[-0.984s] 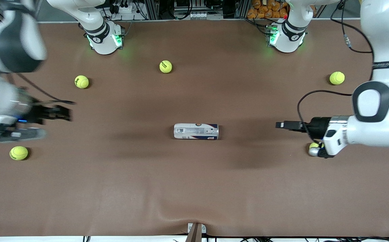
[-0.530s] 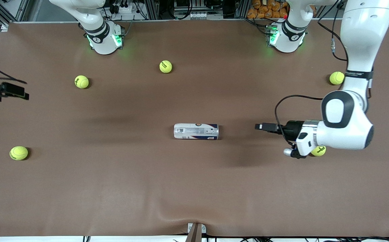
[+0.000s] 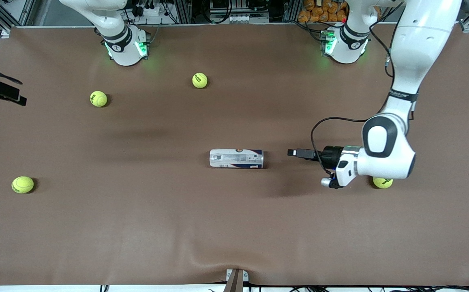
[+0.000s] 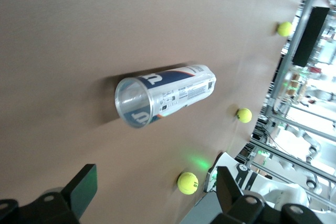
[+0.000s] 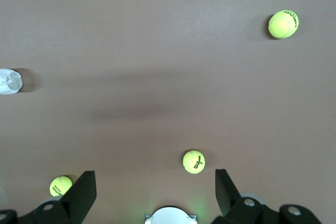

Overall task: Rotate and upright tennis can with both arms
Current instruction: 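Move the left gripper to the can's open end, then close the left gripper on the can's open end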

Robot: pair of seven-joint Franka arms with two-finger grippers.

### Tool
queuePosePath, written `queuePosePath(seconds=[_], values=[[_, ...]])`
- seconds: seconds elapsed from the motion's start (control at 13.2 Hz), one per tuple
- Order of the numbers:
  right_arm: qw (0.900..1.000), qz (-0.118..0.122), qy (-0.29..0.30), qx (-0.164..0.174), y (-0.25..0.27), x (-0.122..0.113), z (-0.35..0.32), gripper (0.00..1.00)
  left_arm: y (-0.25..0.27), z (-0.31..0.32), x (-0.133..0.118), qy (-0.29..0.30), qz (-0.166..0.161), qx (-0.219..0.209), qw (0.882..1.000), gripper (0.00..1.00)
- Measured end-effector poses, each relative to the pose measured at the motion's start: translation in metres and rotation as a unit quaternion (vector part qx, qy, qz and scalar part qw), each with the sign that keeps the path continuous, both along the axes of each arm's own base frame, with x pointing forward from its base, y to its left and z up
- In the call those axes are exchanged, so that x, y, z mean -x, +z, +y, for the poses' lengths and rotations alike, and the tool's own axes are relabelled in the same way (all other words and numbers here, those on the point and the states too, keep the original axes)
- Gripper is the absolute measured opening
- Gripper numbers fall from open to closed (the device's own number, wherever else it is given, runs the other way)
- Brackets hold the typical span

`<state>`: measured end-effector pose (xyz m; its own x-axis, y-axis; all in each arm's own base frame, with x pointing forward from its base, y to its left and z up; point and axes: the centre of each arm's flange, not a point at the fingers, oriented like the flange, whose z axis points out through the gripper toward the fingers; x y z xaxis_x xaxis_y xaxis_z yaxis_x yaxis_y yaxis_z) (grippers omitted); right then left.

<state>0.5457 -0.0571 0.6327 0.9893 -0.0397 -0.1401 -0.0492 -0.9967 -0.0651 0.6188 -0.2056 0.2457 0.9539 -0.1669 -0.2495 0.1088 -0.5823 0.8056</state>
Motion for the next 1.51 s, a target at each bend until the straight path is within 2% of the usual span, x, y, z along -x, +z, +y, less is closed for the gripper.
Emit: queuePosePath(seconds=[0.3,0.61,0.91,1.21,1.36,1.51], values=[[1.0,-0.003,0.012,0.002,0.003,0.0,0.015,1.0,-0.064,0.001,0.012,0.01,-0.017,0.073,0.997,1.0],[1.0,-0.014,0.022,0.009,0.015,0.007,0.024,1.0,-0.09,-0.023,0.019,0.036,-0.028,0.13,0.99,1.0],[0.999,-0.022,0.039,0.024,0.026,0.013,0.042,1.0,-0.093,-0.041,0.025,0.032,-0.025,0.134,0.99,1.0],[0.999,0.008,-0.019,0.036,0.024,0.021,0.041,1.0,-0.1,-0.038,0.024,0.041,-0.031,0.123,0.991,1.0],[0.999,0.003,-0.019,0.036,0.026,0.021,0.04,1.0,-0.109,-0.045,0.028,0.047,-0.029,0.123,0.991,1.0],[0.999,-0.013,0.001,0.033,0.029,0.018,0.04,1.0,-0.119,-0.053,0.032,0.052,-0.031,0.127,0.99,1.0]])
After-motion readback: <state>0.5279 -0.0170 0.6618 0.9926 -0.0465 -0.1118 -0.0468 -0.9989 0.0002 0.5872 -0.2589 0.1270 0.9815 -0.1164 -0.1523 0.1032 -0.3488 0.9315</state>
